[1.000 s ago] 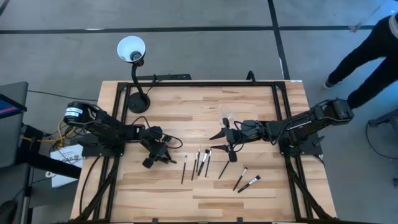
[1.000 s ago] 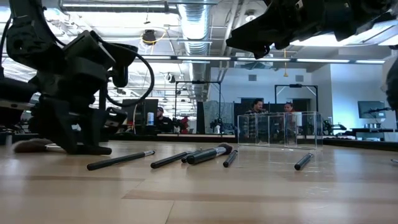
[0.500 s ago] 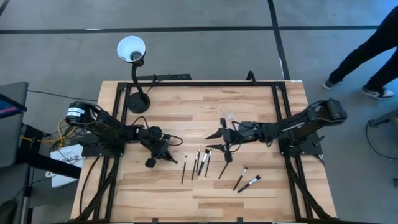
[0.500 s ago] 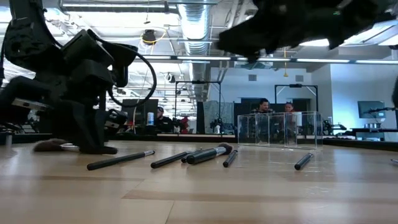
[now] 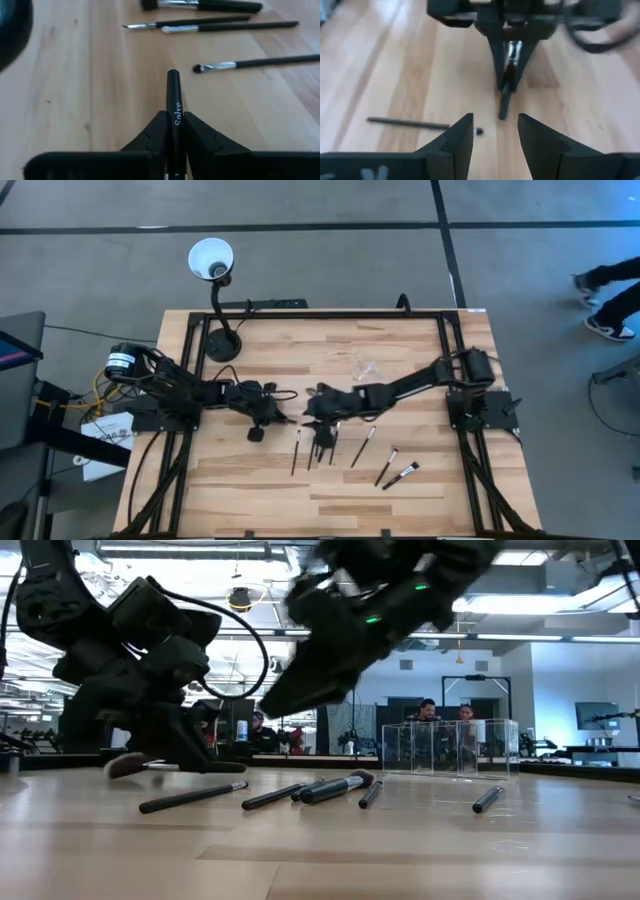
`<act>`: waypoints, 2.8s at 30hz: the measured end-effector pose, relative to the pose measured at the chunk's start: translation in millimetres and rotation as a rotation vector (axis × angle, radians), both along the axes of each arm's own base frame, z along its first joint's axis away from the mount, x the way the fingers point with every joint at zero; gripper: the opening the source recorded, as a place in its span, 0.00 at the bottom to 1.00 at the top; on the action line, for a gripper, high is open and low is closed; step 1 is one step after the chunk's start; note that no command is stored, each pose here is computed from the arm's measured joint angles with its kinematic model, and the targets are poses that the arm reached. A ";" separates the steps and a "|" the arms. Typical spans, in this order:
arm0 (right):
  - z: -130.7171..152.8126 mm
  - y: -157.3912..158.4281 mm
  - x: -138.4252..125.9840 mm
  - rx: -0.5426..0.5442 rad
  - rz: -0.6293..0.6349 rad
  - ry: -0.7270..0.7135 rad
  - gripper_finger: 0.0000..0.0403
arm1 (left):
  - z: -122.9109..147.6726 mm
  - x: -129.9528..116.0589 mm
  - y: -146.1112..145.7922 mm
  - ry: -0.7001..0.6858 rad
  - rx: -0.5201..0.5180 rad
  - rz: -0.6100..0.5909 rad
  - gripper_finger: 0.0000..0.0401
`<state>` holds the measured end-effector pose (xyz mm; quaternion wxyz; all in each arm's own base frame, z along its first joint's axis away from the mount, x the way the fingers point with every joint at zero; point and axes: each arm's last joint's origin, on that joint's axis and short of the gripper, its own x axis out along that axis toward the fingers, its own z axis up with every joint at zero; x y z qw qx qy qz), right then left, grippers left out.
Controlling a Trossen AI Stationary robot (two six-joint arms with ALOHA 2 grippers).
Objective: Sort items
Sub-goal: Put the highlighter brush into the left side of the transparent organizer
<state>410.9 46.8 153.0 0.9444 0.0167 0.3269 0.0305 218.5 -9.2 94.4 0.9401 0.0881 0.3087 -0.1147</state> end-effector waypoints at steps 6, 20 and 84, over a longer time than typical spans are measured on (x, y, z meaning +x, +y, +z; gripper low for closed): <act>-9.8 -6.3 31.6 -0.030 -0.041 0.081 0.31 | 5.1 4.0 1.2 -0.028 0.035 0.033 0.11; -37.1 -25.4 63.2 -0.015 -0.050 0.235 0.33 | 6.2 4.2 1.9 -0.031 0.051 0.052 0.12; 149.7 -21.5 -76.7 -0.651 -0.566 0.212 0.08 | 123.0 -31.1 7.3 -0.634 0.039 0.232 0.39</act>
